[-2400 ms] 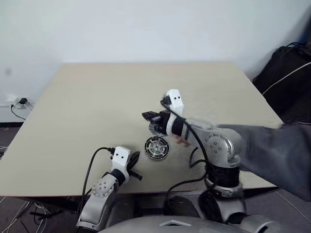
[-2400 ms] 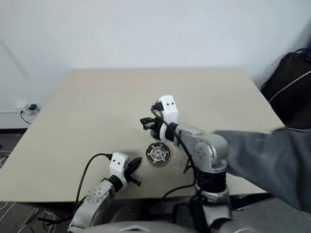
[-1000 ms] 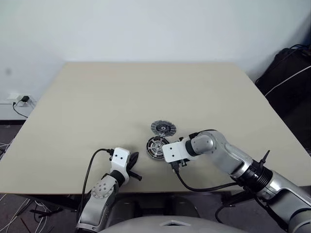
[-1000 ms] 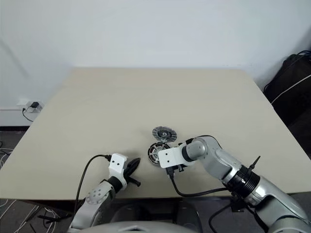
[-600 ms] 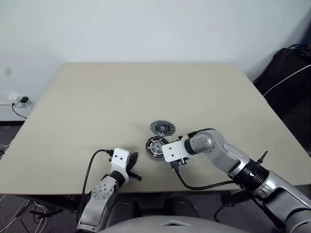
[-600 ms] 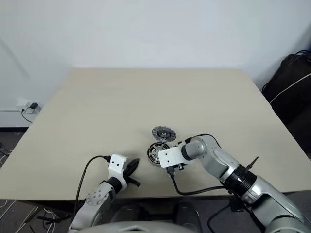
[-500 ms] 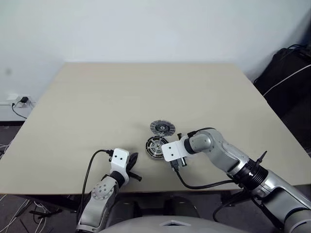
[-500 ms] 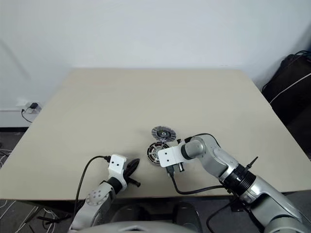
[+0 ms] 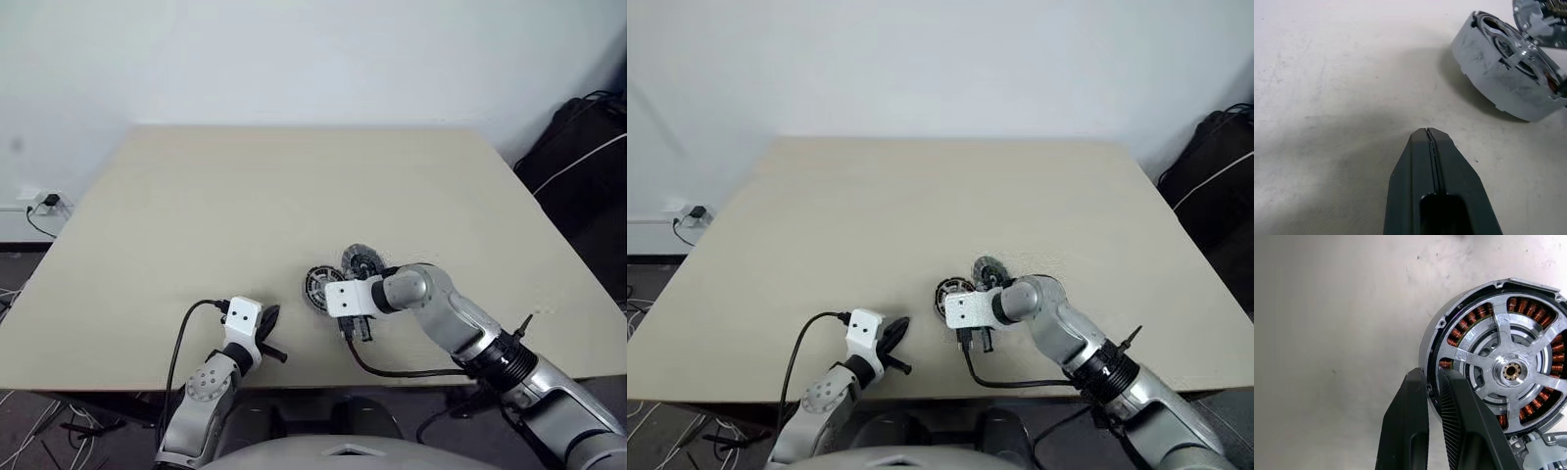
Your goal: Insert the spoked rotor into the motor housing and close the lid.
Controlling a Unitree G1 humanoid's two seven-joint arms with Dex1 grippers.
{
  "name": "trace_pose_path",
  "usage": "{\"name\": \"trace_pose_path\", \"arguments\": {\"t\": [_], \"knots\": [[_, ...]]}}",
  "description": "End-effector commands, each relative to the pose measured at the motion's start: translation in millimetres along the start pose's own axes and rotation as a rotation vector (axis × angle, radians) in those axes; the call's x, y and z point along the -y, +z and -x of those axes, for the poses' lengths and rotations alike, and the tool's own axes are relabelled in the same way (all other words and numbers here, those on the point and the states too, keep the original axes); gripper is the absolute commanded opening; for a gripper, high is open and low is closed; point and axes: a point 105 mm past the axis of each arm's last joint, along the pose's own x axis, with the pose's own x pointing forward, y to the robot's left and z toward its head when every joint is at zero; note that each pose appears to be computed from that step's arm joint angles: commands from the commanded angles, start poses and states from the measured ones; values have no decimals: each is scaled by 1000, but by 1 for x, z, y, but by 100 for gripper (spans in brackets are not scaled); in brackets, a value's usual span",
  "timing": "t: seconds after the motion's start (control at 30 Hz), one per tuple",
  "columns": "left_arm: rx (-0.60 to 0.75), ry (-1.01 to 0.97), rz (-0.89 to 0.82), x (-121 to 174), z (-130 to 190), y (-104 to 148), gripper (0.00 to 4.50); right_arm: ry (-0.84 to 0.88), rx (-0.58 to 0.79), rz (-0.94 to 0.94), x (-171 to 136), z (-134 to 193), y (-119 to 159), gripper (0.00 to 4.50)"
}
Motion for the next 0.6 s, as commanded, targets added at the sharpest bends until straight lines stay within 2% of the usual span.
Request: {"name": "trace_pose_path", "arguments": {"t": [0.03, 0.17, 0.3, 0.53, 0.6], "knots": [[47, -13, -4, 3, -2, 13, 0, 0, 26, -129, -3, 7, 7, 11], [47, -17, -3, 3, -3, 13, 0, 26, 10, -262, -13, 6, 5, 11], [46, -19, -5, 4, -4, 13, 0, 44, 8, -299, -19, 6, 8, 11], [48, -25, -12, 4, -4, 15, 0, -61, 42, -400, 0, -3, 11, 11], [49, -25, -17, 3, -3, 15, 0, -97, 75, -440, 6, -6, 16, 86]]}}
